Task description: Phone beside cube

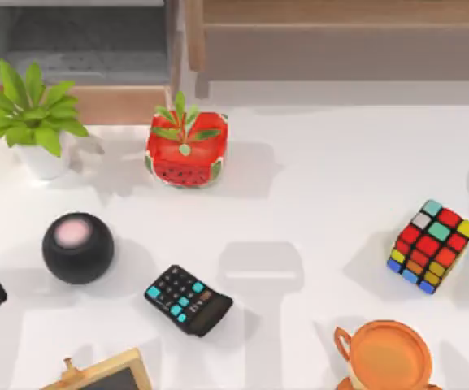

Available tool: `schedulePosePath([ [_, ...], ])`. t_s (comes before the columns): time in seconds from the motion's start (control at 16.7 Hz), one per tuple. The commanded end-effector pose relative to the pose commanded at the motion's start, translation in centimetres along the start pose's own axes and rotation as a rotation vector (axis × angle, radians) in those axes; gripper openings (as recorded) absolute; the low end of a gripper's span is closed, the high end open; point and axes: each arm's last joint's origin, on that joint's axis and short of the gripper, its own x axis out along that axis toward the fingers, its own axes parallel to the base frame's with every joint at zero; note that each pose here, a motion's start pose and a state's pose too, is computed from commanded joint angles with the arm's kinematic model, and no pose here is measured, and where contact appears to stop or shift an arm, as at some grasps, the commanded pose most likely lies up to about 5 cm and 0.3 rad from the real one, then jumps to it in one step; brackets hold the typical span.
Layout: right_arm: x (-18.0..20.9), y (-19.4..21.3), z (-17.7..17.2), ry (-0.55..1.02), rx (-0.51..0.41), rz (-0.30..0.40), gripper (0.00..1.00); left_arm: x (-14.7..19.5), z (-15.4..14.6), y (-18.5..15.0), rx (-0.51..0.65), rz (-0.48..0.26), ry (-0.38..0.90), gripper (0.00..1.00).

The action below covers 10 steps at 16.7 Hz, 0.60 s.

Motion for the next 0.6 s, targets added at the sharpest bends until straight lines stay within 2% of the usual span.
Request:
schedulePosePath([
  [0.3, 0.0, 0.0, 0.0, 0.0, 0.0, 0.0, 1.0, 0.1, 1.1, 0.2, 0.026, 0.021, 0.042, 1.0],
  [0.48, 0.0, 0.0, 0.0, 0.0, 0.0, 0.0, 1.0, 0.7, 3.2, 0.8, 0.08, 0.059, 0.16, 1.0],
  [0.6, 0.0, 0.0, 0.0, 0.0, 0.0, 0.0, 1.0, 1.8, 4.8, 1.3, 0.119, 0.084, 0.289, 1.0],
])
